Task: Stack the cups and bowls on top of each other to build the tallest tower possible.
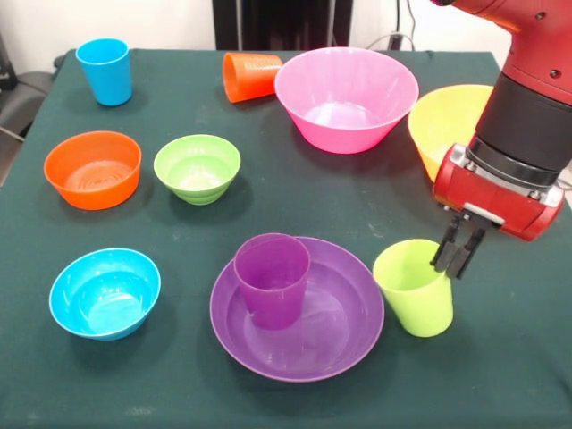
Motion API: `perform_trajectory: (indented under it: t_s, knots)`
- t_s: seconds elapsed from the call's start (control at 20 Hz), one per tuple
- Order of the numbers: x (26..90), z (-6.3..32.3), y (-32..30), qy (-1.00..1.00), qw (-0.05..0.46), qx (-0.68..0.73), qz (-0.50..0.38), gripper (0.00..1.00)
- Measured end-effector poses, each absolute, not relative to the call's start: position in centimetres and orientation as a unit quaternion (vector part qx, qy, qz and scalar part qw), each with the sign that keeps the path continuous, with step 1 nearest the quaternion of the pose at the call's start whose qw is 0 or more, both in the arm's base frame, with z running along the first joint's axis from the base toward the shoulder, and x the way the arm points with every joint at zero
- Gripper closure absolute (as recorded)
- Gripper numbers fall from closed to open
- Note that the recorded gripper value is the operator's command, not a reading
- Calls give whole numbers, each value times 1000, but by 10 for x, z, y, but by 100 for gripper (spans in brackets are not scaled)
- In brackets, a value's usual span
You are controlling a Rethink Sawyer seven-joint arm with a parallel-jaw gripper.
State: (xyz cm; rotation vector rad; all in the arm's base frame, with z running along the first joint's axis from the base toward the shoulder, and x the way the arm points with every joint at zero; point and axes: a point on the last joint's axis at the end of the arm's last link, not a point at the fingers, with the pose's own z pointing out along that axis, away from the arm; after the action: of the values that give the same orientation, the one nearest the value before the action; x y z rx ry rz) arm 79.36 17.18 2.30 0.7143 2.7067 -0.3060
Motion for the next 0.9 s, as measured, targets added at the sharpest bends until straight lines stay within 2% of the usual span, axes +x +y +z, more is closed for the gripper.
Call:
perform_trajectory:
  t_s: [0.9]
  knots:
    - [793,-18,224,932,164,314,-71,100]
